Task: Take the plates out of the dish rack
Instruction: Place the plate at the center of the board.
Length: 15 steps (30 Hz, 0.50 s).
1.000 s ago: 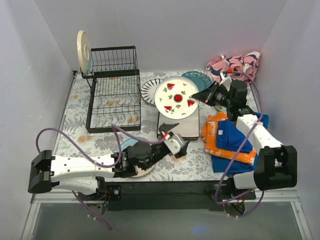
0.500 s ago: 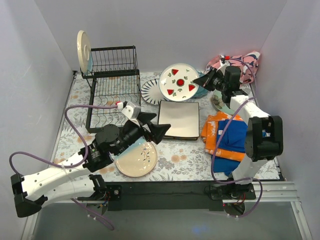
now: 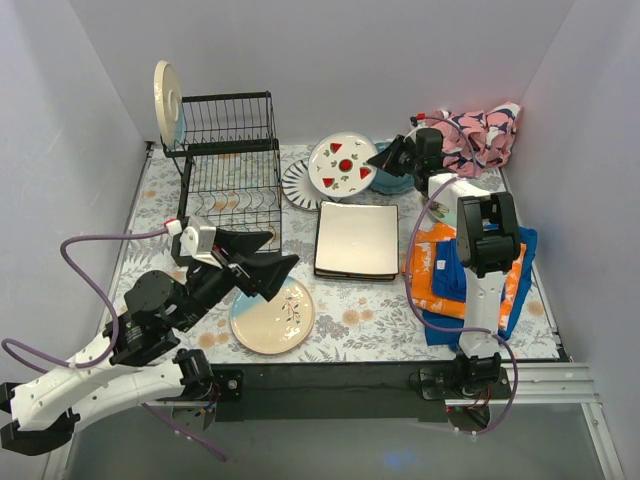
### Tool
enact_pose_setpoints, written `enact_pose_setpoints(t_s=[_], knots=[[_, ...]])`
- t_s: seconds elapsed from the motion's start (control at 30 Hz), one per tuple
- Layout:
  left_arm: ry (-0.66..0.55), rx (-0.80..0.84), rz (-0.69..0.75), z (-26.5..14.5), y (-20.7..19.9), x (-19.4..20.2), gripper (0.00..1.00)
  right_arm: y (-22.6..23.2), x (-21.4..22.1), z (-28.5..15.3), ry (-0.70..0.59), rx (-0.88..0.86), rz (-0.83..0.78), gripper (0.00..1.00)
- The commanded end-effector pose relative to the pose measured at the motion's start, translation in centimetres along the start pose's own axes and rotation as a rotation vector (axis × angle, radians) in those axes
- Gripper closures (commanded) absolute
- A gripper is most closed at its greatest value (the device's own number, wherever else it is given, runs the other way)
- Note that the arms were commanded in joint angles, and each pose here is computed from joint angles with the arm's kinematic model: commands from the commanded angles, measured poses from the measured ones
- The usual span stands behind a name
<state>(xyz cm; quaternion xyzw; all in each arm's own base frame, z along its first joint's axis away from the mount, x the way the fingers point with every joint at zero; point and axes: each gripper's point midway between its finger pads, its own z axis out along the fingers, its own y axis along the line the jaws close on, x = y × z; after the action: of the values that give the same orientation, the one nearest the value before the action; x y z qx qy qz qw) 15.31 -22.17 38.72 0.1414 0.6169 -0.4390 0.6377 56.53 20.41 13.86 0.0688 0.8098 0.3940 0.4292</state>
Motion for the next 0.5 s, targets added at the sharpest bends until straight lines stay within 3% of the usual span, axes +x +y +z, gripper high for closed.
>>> enact_pose_setpoints(t_s=[0.0, 0.33, 0.47], knots=[[0.025, -0.037, 0.038, -0.7, 1.2, 0.9, 0.17, 5.7, -5.9, 1.3, -0.176, -0.155, -0.11, 0.99], [0.051, -0.05, 0.056, -0.6, 1.6, 1.7, 0.17, 6.2, -4.0, 6.0, -0.142, -0.185, -0.096, 0.99], [0.041, -0.055, 0.056, -0.7, 1.6, 1.4, 0.17, 5.8, -1.5, 7.7, -0.067, -0.177, -0.07, 0.99]])
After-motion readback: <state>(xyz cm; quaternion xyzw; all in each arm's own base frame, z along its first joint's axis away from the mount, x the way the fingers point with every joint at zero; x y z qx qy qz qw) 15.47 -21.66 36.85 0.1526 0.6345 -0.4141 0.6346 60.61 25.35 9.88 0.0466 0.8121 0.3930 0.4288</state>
